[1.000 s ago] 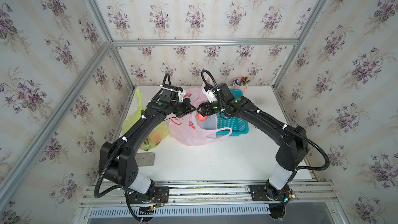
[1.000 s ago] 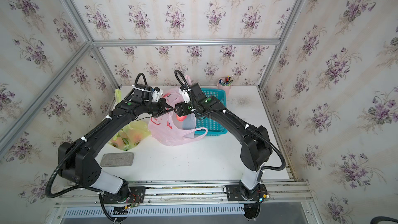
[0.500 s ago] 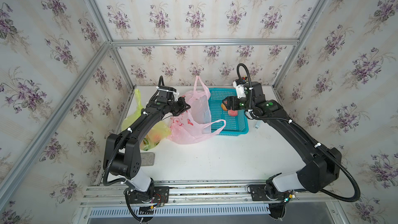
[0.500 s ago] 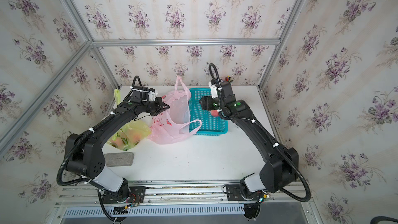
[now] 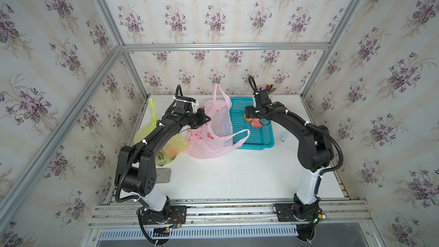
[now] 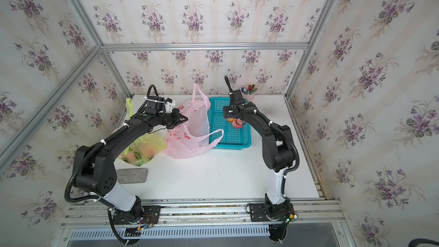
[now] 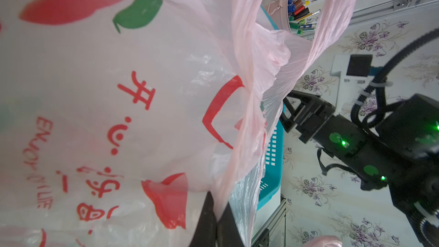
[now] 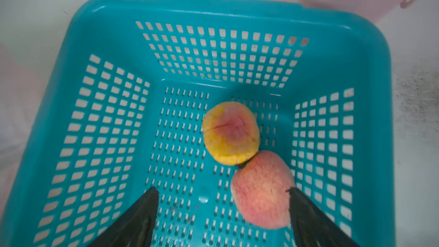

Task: Place the peach into a plastic bag & tie a knot
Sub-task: Pick up the peach from the basket, then place the peach in the plastic bag, then pick up the peach from the basket.

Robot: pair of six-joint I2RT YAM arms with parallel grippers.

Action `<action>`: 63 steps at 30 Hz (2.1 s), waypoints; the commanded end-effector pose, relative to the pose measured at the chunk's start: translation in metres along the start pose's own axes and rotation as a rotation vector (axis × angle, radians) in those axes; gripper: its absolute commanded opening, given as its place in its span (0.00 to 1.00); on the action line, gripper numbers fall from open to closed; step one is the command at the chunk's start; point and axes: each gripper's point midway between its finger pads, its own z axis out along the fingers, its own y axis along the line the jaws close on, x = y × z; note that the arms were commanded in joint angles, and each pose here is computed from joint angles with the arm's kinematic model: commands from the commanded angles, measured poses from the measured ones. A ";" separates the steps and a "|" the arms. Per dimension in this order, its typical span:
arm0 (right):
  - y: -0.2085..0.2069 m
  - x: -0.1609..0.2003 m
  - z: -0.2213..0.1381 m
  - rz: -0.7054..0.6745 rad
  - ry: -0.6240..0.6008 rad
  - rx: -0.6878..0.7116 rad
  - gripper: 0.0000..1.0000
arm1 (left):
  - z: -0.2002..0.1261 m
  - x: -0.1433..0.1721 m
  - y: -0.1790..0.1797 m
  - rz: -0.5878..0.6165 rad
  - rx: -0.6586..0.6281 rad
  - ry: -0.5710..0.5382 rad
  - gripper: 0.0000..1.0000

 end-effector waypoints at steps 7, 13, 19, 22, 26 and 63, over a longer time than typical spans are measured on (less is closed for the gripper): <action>-0.002 -0.001 0.064 -0.034 0.076 0.069 0.87 | -0.003 -0.001 -0.009 0.034 0.039 -0.008 0.00; -0.002 0.007 0.087 -0.045 0.114 0.072 0.84 | -0.005 0.001 -0.010 0.038 0.045 -0.005 0.00; 0.001 0.015 0.089 -0.040 0.136 0.051 0.71 | -0.005 0.003 -0.007 0.035 0.040 -0.003 0.00; 0.007 0.008 0.074 -0.031 0.105 0.008 0.60 | -0.004 0.003 -0.006 0.034 0.037 -0.003 0.00; 0.019 -0.007 0.028 0.002 0.025 -0.081 0.54 | -0.003 0.002 -0.005 0.034 0.034 -0.003 0.00; 0.006 0.024 -0.087 -0.030 -0.038 -0.067 0.82 | -0.007 -0.001 -0.015 0.039 0.055 -0.012 0.00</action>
